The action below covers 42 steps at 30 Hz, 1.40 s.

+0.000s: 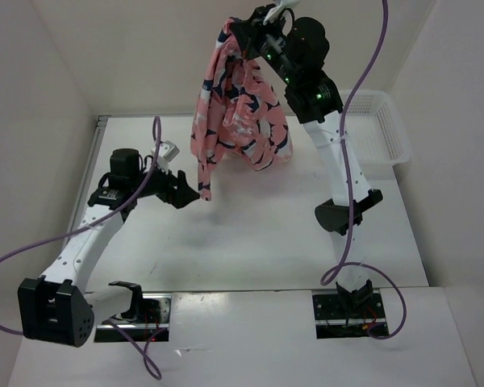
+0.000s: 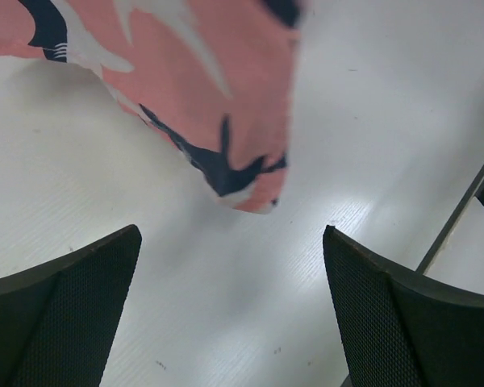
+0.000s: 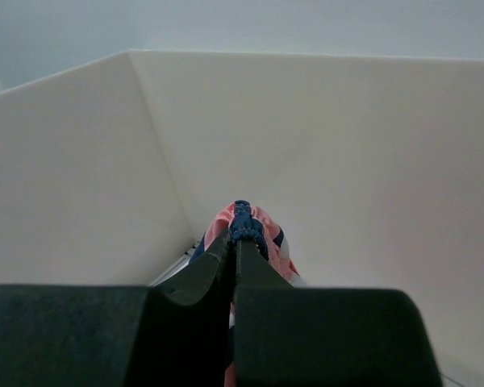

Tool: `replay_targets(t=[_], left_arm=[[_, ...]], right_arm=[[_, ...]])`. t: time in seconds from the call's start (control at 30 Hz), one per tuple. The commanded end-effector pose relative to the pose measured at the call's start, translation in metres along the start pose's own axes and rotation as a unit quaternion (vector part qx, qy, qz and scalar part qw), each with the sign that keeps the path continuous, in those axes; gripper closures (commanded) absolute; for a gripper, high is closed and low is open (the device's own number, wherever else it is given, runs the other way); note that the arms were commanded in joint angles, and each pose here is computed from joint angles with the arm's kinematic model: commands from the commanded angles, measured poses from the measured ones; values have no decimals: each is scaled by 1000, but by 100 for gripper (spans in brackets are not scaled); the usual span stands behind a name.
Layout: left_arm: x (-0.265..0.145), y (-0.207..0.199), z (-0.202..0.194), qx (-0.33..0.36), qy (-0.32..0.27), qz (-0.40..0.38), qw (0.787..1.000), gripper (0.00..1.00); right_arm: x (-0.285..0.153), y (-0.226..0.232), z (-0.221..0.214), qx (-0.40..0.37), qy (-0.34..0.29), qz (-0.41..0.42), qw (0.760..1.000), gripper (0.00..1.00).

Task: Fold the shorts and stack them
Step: Flatten the shorts out

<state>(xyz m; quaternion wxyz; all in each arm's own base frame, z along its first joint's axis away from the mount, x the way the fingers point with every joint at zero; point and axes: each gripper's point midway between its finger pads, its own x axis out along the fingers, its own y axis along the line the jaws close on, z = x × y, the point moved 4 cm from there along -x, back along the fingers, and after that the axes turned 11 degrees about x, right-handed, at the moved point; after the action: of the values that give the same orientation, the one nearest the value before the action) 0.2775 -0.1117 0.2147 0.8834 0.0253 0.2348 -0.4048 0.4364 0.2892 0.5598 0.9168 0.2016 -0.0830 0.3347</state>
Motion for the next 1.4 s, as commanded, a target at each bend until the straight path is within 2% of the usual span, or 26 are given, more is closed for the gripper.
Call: replay_targets(t=[0.0, 0.2, 0.27, 0.33, 0.47, 0.57, 0.63, 0.83, 0.87, 0.93, 1.0, 1.03, 1.07, 1.13, 1.17, 1.27, 1.37], left_arm=[[7, 1, 22, 44, -28, 18, 998, 0], [38, 8, 18, 79, -29, 70, 994, 0], [46, 22, 16, 84, -29, 109, 990, 0], [48, 27, 28, 97, -55, 123, 986, 0], [61, 44, 26, 99, -61, 150, 982, 0], [62, 58, 20, 102, -71, 198, 972, 0], [66, 60, 16, 100, -67, 197, 973, 0], [54, 93, 25, 96, -90, 275, 952, 0], [48, 100, 26, 91, -87, 282, 951, 3], [48, 99, 19, 85, -74, 270, 956, 24], [48, 94, 11, 75, -52, 246, 965, 59], [44, 92, 12, 75, -51, 245, 965, 84], [42, 90, 12, 72, -45, 244, 966, 90], [34, 90, 19, 73, -49, 260, 962, 100], [27, 95, 27, 75, -58, 276, 956, 100], [-8, 117, 68, 79, -100, 355, 926, 100], [-61, 130, 125, 86, -161, 432, 883, 100]], right_arm=[[-9, 21, 34, -5, -53, 13, 999, 100], [-10, 25, 31, -8, -47, 15, 999, 100], [-12, 27, 36, -8, -51, 17, 999, 100], [-12, 32, 34, -7, -48, 27, 998, 100], [-13, 32, 32, -2, -43, 25, 999, 100], [-18, 38, 38, -3, -44, 38, 998, 100], [-22, 44, 41, -4, -40, 53, 998, 100], [-32, 50, 46, -19, -31, 66, 997, 100], [-35, 52, 52, -19, -36, 67, 997, 100], [-36, 52, 50, -24, -30, 70, 997, 100], [-36, 54, 49, -24, -28, 75, 996, 100], [-36, 53, 49, -29, -29, 75, 996, 100], [-36, 51, 50, -29, -31, 68, 997, 100], [-32, 43, 47, -49, -33, 49, 997, 100], [-29, 31, 45, -52, -38, 12, 998, 100], [-23, 4, 35, -72, -38, -65, 995, 100], [-36, 5, 51, -93, -49, -77, 991, 100]])
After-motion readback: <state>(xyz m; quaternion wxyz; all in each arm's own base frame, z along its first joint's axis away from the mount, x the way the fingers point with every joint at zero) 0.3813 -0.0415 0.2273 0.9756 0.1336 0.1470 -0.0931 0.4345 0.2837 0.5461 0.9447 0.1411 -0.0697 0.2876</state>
